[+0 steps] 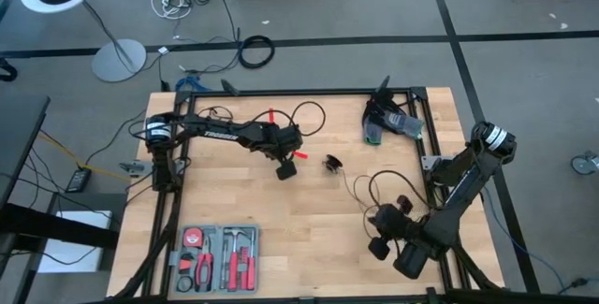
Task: Coil cords
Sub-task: Uncoil the black wire from the black spool
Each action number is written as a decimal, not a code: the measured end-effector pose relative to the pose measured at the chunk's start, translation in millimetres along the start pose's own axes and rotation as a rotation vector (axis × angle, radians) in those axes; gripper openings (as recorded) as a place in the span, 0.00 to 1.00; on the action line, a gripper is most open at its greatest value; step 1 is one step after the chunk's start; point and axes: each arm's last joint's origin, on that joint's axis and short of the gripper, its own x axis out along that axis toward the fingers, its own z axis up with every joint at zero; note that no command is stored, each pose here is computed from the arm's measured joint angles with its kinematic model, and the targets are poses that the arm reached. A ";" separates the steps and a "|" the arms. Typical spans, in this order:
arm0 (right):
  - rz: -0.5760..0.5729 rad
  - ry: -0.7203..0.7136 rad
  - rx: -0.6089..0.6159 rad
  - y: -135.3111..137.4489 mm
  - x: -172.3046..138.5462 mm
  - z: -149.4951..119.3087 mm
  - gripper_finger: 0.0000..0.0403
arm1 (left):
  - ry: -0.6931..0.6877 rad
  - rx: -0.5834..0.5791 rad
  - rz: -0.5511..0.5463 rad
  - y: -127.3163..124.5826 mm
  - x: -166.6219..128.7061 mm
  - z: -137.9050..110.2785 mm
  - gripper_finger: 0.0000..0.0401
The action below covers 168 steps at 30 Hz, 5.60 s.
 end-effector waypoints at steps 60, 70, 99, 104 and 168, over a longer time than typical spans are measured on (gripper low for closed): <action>0.063 -0.230 -0.048 -21.6 105.1 34.4 0.00 | -0.490 -0.138 0.050 18.4 -13.8 50.4 0.94; 0.093 -0.155 -0.047 -23.1 108.8 36.0 0.00 | -0.402 -0.123 0.059 18.8 -9.7 42.5 0.94; 0.182 -0.136 -0.036 -13.2 99.0 25.8 0.00 | -0.528 -0.095 0.050 -1.4 -18.0 -23.2 0.94; 0.171 -0.134 -0.032 -14.5 100.3 26.8 0.02 | -0.525 -0.095 0.049 -1.5 -17.1 -23.9 0.94; -0.148 -0.290 0.203 -136.5 181.9 169.7 0.39 | -0.541 -0.077 -0.004 -3.7 -17.2 -22.1 0.94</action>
